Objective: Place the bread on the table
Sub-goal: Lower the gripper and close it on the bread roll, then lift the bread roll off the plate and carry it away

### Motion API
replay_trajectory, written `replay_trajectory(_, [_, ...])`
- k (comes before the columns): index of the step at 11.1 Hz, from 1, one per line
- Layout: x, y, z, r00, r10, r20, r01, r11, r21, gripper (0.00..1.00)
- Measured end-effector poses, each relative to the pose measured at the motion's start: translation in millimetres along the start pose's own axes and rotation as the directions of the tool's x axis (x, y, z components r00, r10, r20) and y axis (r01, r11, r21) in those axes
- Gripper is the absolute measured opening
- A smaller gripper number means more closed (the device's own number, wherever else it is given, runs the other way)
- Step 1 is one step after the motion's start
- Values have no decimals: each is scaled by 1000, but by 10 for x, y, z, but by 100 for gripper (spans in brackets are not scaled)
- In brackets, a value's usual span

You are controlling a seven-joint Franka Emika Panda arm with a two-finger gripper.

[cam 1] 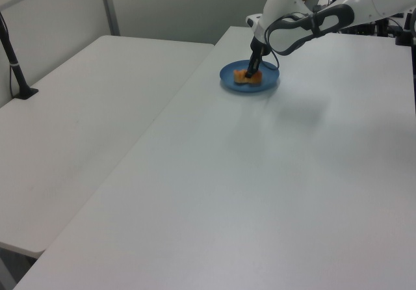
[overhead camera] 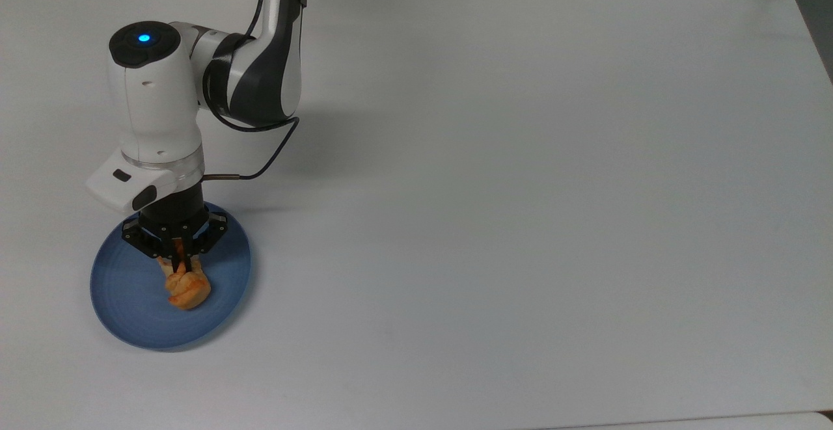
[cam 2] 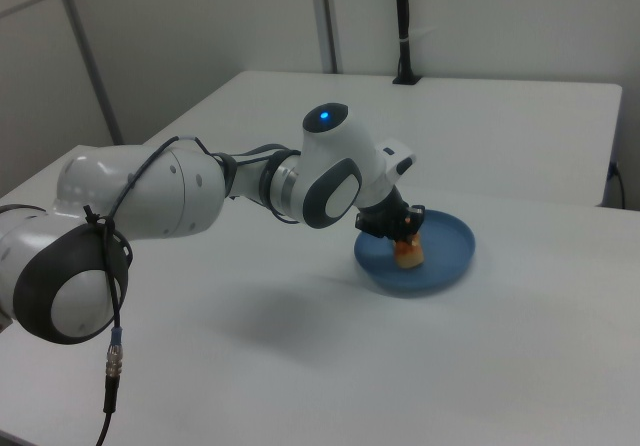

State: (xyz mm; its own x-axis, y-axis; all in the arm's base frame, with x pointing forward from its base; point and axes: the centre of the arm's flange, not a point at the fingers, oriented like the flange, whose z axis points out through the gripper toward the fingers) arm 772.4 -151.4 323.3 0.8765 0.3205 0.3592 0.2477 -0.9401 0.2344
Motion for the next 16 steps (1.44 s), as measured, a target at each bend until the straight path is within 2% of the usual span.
replay_trajectory(5, [45, 29, -108, 1000, -2, -13, 2, 1000, -9, 12])
replay_trajectory(8, [211, 158, -708, 998, 19, -57, -21, 999, -26, 9])
replay_trajectory(11, [242, 189, -1594, 996, 82, 29, -83, 996, 34, 9])
replay_trajectory(16, [-102, -113, -2682, 964, 185, 191, -209, 971, 114, 9])
